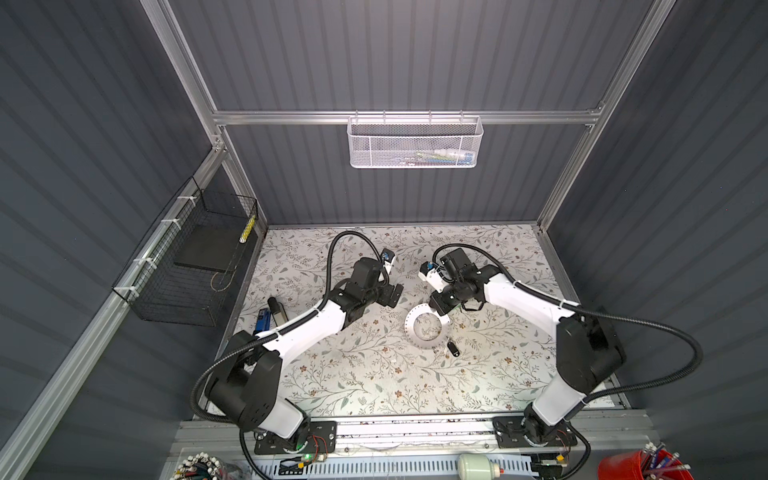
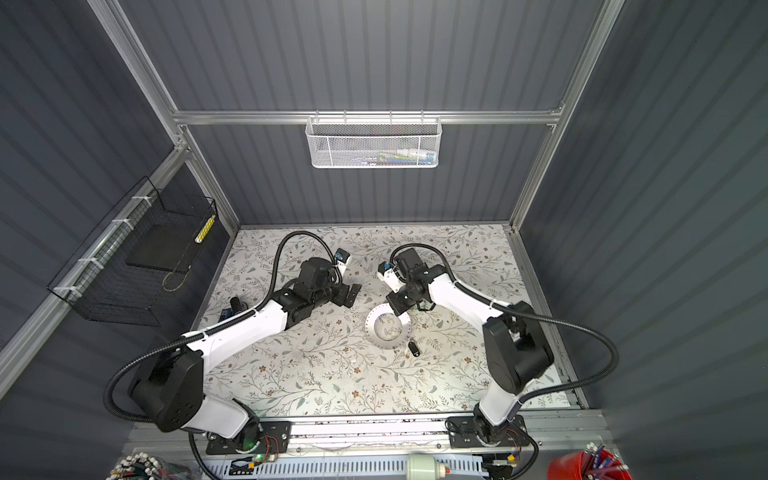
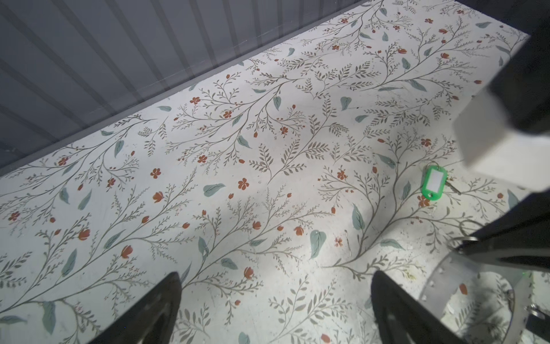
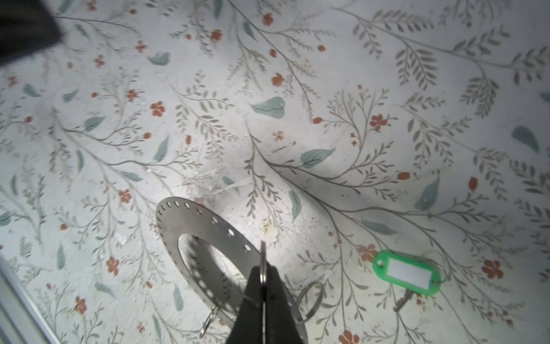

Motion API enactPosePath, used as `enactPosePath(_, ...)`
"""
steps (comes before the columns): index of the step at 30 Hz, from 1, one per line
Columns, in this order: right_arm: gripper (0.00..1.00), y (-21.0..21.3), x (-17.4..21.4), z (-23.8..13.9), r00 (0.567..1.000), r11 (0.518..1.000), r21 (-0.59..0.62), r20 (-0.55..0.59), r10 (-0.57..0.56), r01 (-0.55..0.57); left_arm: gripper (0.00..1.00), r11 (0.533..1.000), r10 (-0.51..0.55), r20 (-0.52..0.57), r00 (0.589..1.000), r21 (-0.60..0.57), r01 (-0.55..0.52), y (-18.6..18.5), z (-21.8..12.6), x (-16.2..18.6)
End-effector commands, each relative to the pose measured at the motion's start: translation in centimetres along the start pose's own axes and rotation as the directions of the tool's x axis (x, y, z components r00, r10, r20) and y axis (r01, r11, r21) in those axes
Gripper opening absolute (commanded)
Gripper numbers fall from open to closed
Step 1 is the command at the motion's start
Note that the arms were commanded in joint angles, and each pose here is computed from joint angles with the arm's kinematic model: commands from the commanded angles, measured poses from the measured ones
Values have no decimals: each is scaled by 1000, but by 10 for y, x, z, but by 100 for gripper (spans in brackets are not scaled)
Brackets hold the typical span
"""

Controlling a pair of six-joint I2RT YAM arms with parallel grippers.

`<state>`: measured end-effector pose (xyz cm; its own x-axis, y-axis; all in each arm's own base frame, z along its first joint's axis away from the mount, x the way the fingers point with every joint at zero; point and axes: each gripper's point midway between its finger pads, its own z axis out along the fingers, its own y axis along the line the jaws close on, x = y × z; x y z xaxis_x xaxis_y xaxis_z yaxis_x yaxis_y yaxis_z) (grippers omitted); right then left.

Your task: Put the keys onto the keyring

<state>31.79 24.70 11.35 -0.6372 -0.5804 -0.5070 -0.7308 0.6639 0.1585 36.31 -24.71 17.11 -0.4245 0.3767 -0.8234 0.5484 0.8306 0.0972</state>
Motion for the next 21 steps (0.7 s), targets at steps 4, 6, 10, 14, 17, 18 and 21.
enactPosePath(4, 0, 41, -11, -38, 939, 944, -110, 185, -289, 312, 94, 985, 164, 147, 975, 30, -170, -7, -41, -15)
enactPosePath(6, 0, 46, -13, -45, 917, 926, -107, 220, -333, 362, 89, 969, 220, 182, 958, 70, -236, -16, -52, -16)
enactPosePath(10, 0, 54, -14, -56, 884, 897, -110, 260, -389, 427, 68, 898, 344, 315, 884, 165, -408, -43, -81, -21)
enactPosePath(14, 0, 62, -16, -67, 849, 872, -105, 310, -428, 478, 54, 810, 431, 404, 807, 220, -544, -68, -100, -20)
enactPosePath(17, 0, 66, -17, -72, 821, 854, -87, 340, -458, 513, 53, 770, 449, 432, 782, 255, -584, -82, -104, -21)
enactPosePath(18, 0, 67, -17, -74, 811, 848, -83, 351, -467, 524, 53, 760, 450, 446, 774, 263, -594, -86, -106, -21)
enactPosePath(21, 0, 73, -16, -79, 780, 828, -76, 392, -488, 556, 51, 718, 474, 490, 732, 267, -643, -101, -109, -21)
